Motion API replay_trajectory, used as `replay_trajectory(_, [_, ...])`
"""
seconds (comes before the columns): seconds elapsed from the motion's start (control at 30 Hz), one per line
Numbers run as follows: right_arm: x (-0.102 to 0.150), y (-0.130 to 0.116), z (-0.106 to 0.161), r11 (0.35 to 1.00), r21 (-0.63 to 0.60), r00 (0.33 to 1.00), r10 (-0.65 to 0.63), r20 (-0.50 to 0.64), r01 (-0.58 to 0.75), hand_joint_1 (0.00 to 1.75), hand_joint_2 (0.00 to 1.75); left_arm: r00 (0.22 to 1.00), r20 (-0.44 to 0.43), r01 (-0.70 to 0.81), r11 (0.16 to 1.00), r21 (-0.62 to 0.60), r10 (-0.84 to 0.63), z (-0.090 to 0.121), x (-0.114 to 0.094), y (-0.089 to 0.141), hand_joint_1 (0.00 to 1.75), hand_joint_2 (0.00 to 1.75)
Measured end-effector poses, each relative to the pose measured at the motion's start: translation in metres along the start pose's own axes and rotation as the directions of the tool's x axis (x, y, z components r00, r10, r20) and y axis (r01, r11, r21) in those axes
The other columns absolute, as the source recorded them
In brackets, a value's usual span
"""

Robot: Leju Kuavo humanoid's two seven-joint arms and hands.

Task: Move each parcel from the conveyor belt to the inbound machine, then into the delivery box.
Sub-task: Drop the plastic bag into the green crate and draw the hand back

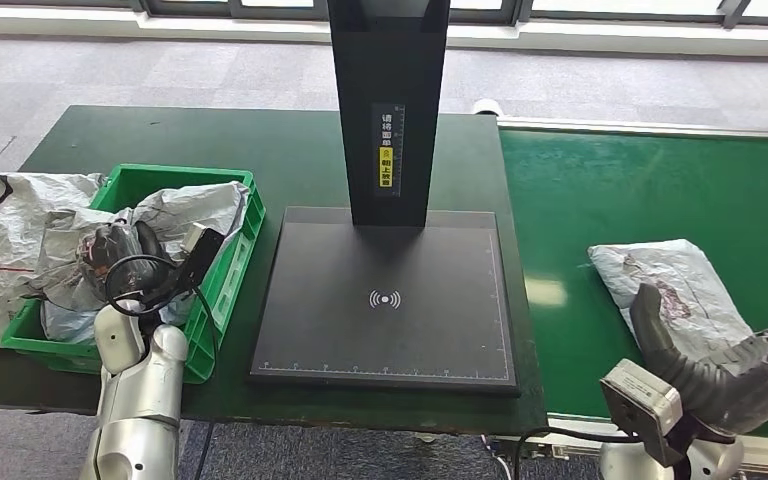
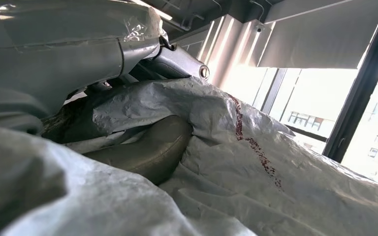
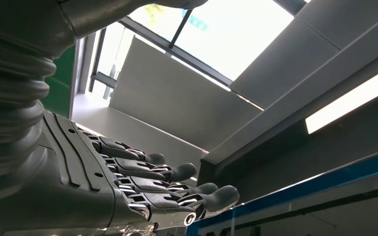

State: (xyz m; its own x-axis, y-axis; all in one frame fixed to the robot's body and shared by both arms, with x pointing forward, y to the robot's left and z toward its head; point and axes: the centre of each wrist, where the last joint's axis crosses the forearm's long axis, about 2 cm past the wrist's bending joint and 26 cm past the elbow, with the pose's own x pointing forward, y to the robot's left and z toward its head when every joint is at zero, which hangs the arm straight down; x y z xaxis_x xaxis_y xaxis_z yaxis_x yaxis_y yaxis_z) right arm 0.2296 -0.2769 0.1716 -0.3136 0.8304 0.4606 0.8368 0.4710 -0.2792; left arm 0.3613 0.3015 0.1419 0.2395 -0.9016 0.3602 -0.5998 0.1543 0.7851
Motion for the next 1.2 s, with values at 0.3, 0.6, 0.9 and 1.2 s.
replay_trajectory(0.3, [0.0, 0.0, 0.001, 1.0, -0.004, 1.0, -0.01, 0.007, 0.01, 0.0, 1.75, 0.998, -0.054, 0.015, 1.0, -0.003, -0.015, 0.0, -0.002, 0.0, 0.0, 1.75])
replay_trajectory(0.6, [-0.001, 0.001, 0.002, 1.0, -0.002, 1.0, -0.016, 0.005, 0.016, 0.0, 1.75, 0.998, 0.035, -0.047, 0.997, 0.064, 0.045, -0.003, -0.008, 0.011, 0.0, 1.75])
replay_trajectory(0.9, [-0.008, 0.005, 0.012, 1.0, 0.025, 1.0, -0.012, -0.017, 0.013, 0.0, 1.75, 0.993, 0.087, -0.091, 0.984, 0.154, 0.078, -0.013, 0.003, 0.027, 0.0, 1.75])
replay_trajectory(1.2, [-0.013, 0.006, 0.017, 0.999, 0.047, 0.999, 0.003, -0.034, -0.001, 0.0, 1.75, 0.96, 0.127, -0.276, 0.918, 0.284, 0.249, -0.015, -0.01, 0.036, 0.0, 1.75])
